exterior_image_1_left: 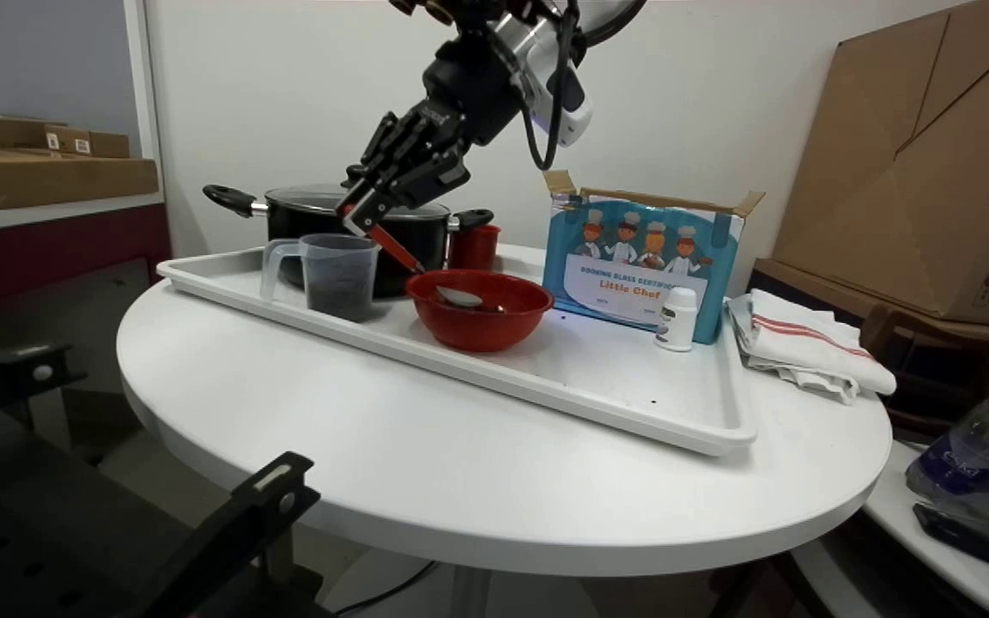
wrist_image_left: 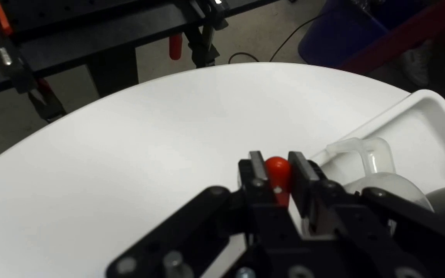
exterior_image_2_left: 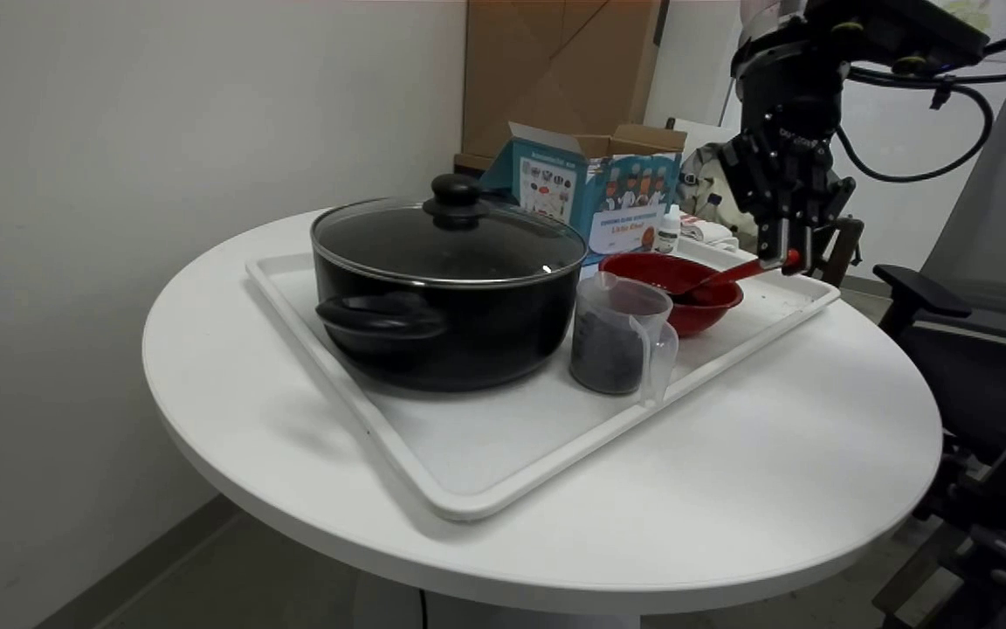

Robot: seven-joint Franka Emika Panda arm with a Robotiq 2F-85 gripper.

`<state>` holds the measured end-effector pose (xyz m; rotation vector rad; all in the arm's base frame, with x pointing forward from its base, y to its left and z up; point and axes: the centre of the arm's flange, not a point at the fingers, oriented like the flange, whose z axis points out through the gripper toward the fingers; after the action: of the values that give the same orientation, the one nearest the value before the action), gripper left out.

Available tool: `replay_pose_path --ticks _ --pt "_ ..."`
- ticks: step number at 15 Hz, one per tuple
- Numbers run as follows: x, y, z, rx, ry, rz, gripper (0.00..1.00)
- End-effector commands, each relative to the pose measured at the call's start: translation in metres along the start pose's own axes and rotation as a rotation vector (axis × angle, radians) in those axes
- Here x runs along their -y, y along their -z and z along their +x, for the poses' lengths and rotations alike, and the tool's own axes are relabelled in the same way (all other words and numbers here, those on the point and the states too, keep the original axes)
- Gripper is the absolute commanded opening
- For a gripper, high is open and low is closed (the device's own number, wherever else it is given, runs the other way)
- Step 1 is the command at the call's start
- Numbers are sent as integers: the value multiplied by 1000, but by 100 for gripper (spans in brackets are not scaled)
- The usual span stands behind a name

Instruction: Use the spoon to put some of the contents in the red bowl into the clear jug

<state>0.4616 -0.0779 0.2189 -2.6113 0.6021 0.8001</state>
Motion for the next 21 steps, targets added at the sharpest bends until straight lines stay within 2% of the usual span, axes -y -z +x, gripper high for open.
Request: replay_pose_path --ticks 1,6,13,14,16,21 --pt "6 7 25 9 28 9 10" --pt "11 3 44 17 33 -8 10" --pt "10 -13 52 38 26 -16 10" --pt "9 -15 51 40 24 -15 45" --pt "8 -18 49 42 24 -12 52" --pt "9 -20 39 38 40 -3 88"
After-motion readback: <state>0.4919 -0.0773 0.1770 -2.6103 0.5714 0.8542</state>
